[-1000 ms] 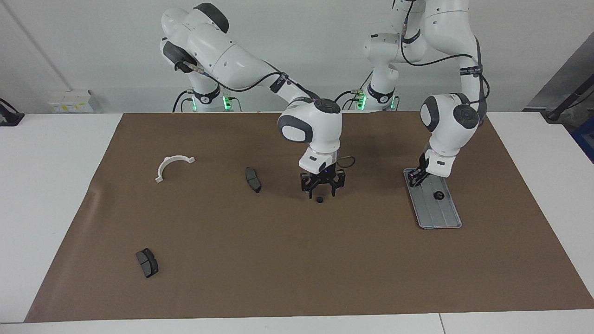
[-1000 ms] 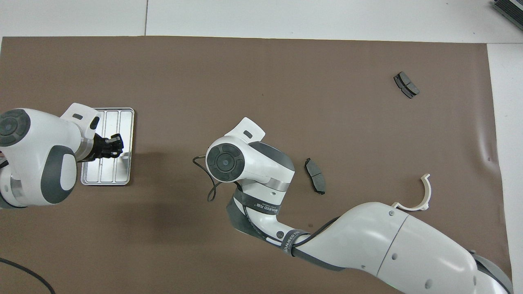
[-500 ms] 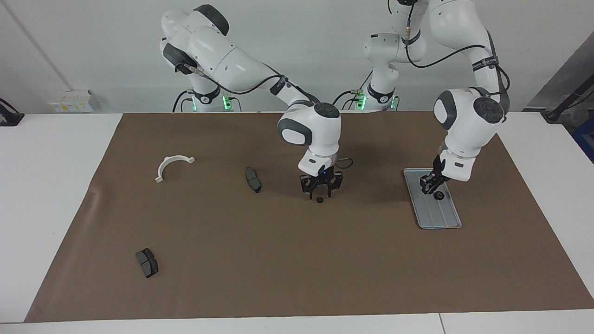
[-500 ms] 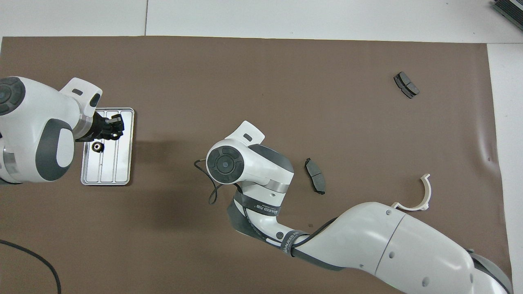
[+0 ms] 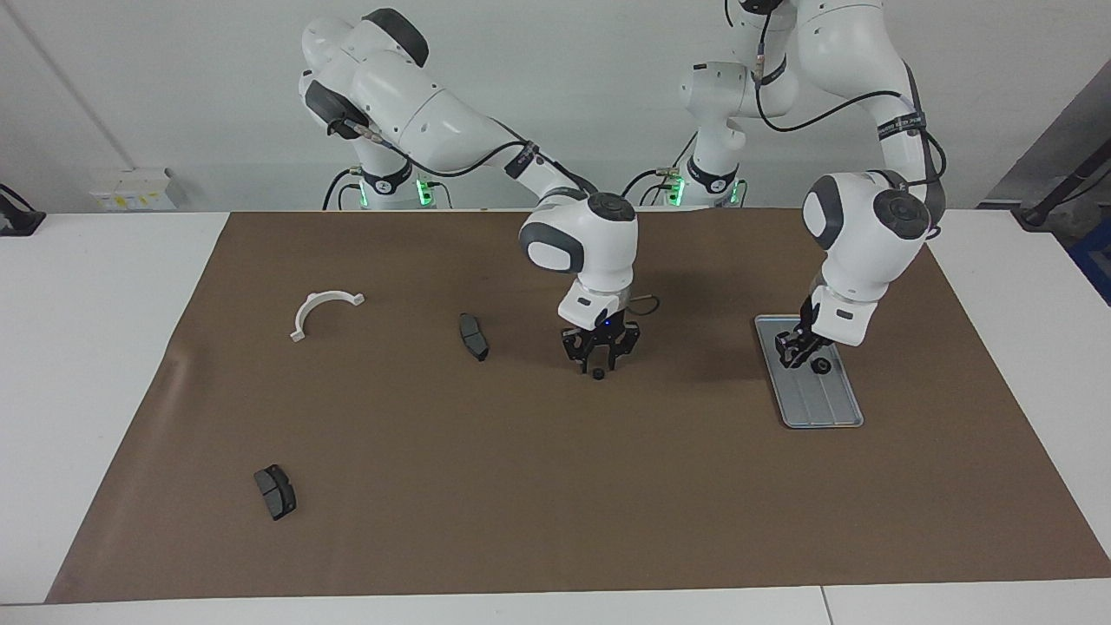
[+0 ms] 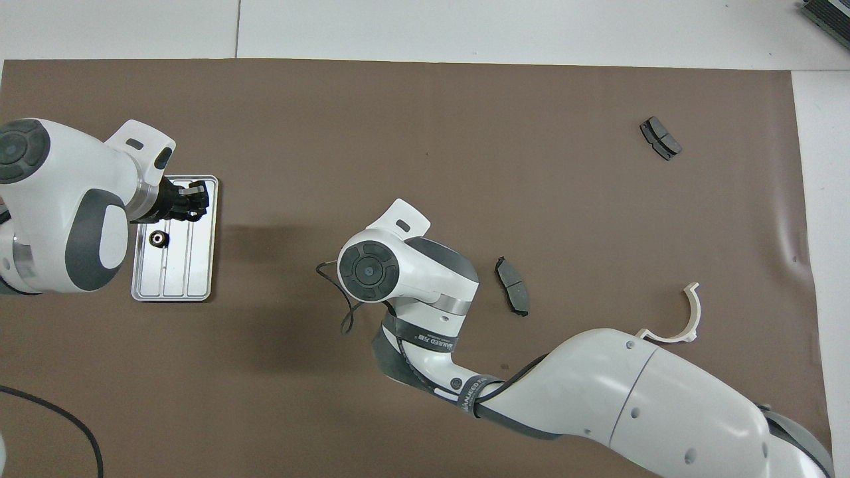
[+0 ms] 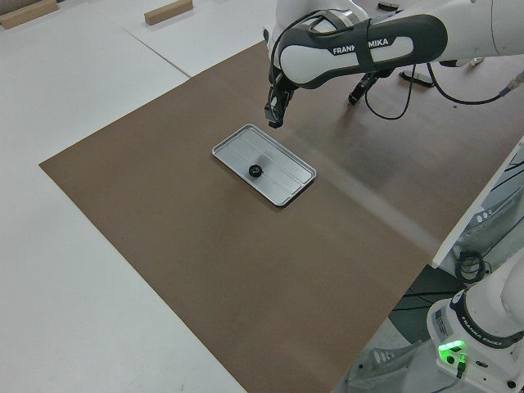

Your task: Place bearing gear from tray to pile

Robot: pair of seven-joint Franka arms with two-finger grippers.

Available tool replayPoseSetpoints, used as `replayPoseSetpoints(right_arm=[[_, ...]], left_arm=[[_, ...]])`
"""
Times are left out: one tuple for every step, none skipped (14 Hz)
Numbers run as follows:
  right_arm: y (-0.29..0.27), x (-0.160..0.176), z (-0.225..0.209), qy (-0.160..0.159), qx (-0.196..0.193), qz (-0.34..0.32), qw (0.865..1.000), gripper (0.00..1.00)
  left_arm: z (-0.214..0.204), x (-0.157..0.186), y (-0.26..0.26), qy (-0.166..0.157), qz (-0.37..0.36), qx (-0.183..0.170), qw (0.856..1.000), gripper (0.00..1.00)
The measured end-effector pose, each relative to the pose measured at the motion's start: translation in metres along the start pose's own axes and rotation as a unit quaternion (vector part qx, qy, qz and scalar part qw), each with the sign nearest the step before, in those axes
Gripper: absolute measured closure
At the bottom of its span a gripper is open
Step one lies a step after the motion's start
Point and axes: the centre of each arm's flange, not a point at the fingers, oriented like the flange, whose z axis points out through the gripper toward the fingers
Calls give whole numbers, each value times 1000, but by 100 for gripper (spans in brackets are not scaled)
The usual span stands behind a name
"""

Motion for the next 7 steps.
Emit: replayPoseSetpoints(right_arm=[[0, 0, 0, 0, 1, 0, 1000, 50], [0, 0, 0, 1, 1, 0, 1000, 50], [0, 0, -1, 3, 1, -1, 1000, 58], [0, 1, -2, 4, 1, -2, 1000, 68], [0, 1, -2, 4, 1, -2, 1000, 78], [0, 1, -2, 5, 0, -2, 1000, 78], [0, 1, -2, 5, 0, -2, 1000, 78]], left_arm=[[-1, 1, 2, 3, 1, -1, 1000, 66], [-4, 3, 2, 8, 1, -3, 1000, 66], [-8, 6, 2, 12, 0, -4, 1000, 66], [-10, 9, 1, 16, -1, -4, 1000, 66], [-13, 12, 0, 19, -3, -5, 1000, 66], [-15, 16, 0, 20, -4, -5, 1000, 66], [-18, 19, 1, 20, -4, -4, 1000, 66]])
